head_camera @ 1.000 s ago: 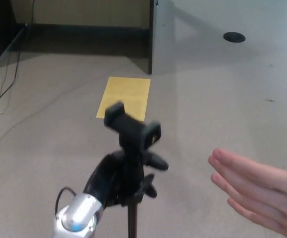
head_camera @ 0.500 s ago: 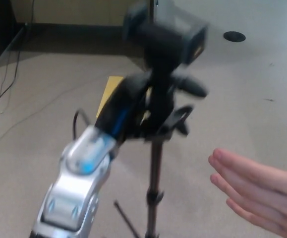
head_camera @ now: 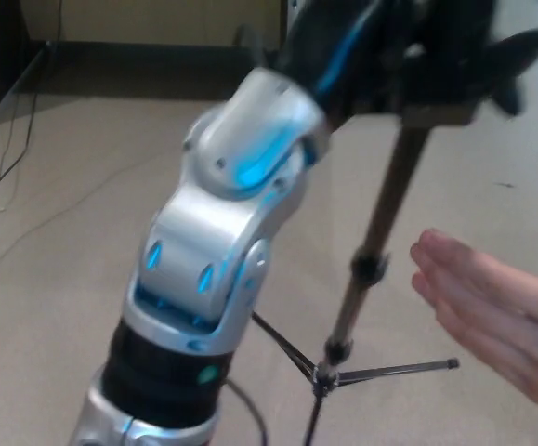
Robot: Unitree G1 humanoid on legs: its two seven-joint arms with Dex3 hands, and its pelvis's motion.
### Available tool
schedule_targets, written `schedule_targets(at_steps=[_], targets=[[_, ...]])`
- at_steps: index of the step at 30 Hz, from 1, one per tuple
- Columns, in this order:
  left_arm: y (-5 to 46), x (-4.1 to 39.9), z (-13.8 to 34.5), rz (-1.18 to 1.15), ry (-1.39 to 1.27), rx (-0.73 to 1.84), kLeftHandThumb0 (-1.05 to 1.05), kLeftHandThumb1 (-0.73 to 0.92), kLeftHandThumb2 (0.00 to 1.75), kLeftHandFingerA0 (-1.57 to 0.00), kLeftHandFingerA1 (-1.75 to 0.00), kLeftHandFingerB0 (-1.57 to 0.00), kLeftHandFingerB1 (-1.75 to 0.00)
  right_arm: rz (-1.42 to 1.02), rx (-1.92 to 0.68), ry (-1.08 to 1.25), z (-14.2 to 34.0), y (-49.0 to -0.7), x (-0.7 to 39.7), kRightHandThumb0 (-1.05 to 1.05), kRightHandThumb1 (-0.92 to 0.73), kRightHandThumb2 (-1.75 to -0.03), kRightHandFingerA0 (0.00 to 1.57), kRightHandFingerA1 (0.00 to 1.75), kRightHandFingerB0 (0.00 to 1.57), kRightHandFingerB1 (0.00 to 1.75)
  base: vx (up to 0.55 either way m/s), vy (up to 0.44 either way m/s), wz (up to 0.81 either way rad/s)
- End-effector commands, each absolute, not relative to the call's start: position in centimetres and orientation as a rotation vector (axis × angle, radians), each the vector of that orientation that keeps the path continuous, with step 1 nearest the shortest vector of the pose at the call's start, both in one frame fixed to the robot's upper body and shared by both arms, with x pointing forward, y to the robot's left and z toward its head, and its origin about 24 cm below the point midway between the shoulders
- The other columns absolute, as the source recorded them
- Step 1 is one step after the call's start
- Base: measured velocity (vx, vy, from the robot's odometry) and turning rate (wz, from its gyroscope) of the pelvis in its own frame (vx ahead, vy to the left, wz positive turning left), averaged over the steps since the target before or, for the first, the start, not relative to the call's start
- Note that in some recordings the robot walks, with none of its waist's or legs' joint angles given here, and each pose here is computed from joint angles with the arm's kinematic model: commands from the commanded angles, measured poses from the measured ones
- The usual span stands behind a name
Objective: There is a tripod standing in front of the robot and the robot extends its left arm to grab it. It lifts the tripod and passes it to a person.
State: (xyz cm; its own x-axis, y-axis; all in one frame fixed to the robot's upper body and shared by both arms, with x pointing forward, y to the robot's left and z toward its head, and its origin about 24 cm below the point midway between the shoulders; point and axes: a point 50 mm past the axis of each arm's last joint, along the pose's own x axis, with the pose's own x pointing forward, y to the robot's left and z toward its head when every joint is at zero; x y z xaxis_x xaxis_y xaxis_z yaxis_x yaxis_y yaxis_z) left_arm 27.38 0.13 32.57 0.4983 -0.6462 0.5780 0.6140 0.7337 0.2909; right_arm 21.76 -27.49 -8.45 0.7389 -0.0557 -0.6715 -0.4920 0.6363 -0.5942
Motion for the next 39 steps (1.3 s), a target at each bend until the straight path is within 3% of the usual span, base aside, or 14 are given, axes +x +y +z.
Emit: schedule_targets(at_steps=[1, 3, 5, 6, 10, 11, 13, 14, 15, 16, 18, 20, 22, 39], targets=[[-2.8, 23.2, 36.1, -0.859, -0.737, -0.03, -0.15, 0.7, 0.78, -1.05, -1.24, -0.88, -1.02, 0.27, -0.873, 0.762, -8.7, -28.0, 21.4, -0.48, -0.57, -0.82, 0.53, 0.52, 0.28, 0.43, 0.0, 0.0, 0.0], [-3.4, 21.9, 36.4, -0.889, -0.759, -0.02, -0.13, 0.71, 0.79, -1.03, -1.22, -0.84, -0.98, 0.273, -0.855, 0.773, -8.9, -27.9, 21.3, -0.38, -0.72, -0.62, 0.56, 0.38, 0.33, 0.31, 0.0, 0.0, 0.0], [-3.7, 21.3, 36.5, -0.91, -0.751, -0.028, -0.14, 0.72, 0.77, -1.03, -1.2, -0.85, -0.96, 0.273, -0.857, 0.771, -8.9, -27.9, 21.2, -0.46, -0.58, -0.82, 0.51, 0.51, 0.28, 0.43, 0.0, 0.0, 0.0], [-4.1, 20.7, 36.4, -0.95, -0.737, -0.08, -0.13, 0.76, 0.72, -1.01, -1.22, -0.85, -0.95, 0.277, -0.864, 0.77, -8.9, -27.9, 21.1, -0.38, -0.72, -0.62, 0.57, 0.38, 0.34, 0.31, 0.0, 0.0, 0.0], [-4.8, 18.4, 36.8, -0.977, -0.83, 0.006, -0.15, 0.71, 0.83, -1.07, -1.24, -0.83, -1.02, 0.278, -0.853, 0.762, -9.1, -27.9, 20.8, -0.37, -0.71, -0.62, 0.61, 0.39, 0.37, 0.32, 0.0, 0.0, 0.0], [-4.8, 18.1, 36.7, -0.99, -0.841, 0.014, -0.12, 0.68, 0.87, -1.07, -1.23, -0.83, -1.01, 0.277, -0.852, 0.76, -9.1, -27.8, 20.8, -0.45, -0.57, -0.84, 0.55, 0.54, 0.3, 0.45, 0.0, 0.0, 0.0], [-4.9, 17.4, 36.6, -0.997, -0.831, 0.017, -0.13, 0.66, 0.89, -1.04, -1.3, -0.82, -1.04, 0.278, -0.868, 0.761, -9.1, -27.8, 20.9, -0.37, -0.7, -0.62, 0.66, 0.45, 0.37, 0.32, 0.0, 0.0, 0.0], [-5.0, 17.1, 36.5, -1.023, -0.819, -0.005, -0.17, 0.66, 0.87, -1.01, -1.35, -0.83, -1.06, 0.283, -0.889, 0.753, -8.9, -27.8, 21.1, -0.47, -0.57, -0.84, 0.6, 0.56, 0.31, 0.45, 0.0, 0.0, 0.0], [-5.0, 16.9, 36.4, -1.047, -0.815, -0.025, -0.17, 0.66, 0.87, -1.01, -1.35, -0.83, -1.06, 0.287, -0.909, 0.744, -8.8, -27.7, 21.3, -0.47, -0.57, -0.84, 0.6, 0.56, 0.31, 0.45, 0.0, 0.0, 0.0], [-5.0, 16.6, 36.5, -1.051, -0.821, -0.015, -0.15, 0.67, 0.83, -0.99, -1.36, -0.81, -1.06, 0.3, -0.979, 0.735, -8.6, -27.8, 21.6, -0.46, -0.73, -0.62, 0.65, 0.4, 0.42, 0.34, 0.0, 0.0, 0.0], [-5.1, 15.7, 36.5, -1.079, -0.841, 0.009, -0.16, 0.6, 0.93, -1.05, -1.32, -0.83, -1.06, 0.433, -1.006, 0.763, -7.6, -27.6, 22.8, -0.67, -0.79, -0.72, 0.42, 0.37, 0.33, 0.34, 0.0, 0.0, 0.0], [-5.0, 15.4, 36.3, -1.088, -0.849, 0.02, -0.13, 0.62, 0.9, -1.03, -1.34, -0.82, -1.05, 0.498, -1.063, 0.718, -6.3, -27.3, 23.4, -0.58, -0.81, -0.66, 0.53, 0.38, 0.42, 0.34, 0.0, 0.0, 0.0], [-4.9, 15.3, 36.3, -1.085, -0.85, 0.022, -0.13, 0.62, 0.9, -1.03, -1.34, -0.82, -1.05, 0.489, -1.149, 0.556, -4.7, -26.4, 22.9, -0.55, -0.75, -0.63, 0.55, 0.37, 0.47, 0.35, 0.0, 0.0, 0.0], [-4.7, 15.1, 36.5, -1.081, -0.85, 0.021, -0.13, 0.62, 0.9, -1.03, -1.34, -0.82, -1.05, 0.482, -1.172, 0.573, -3.6, -26.0, 22.5, -0.55, -0.75, -0.63, 0.55, 0.37, 0.47, 0.35, 0.0, 0.0, 0.0]])
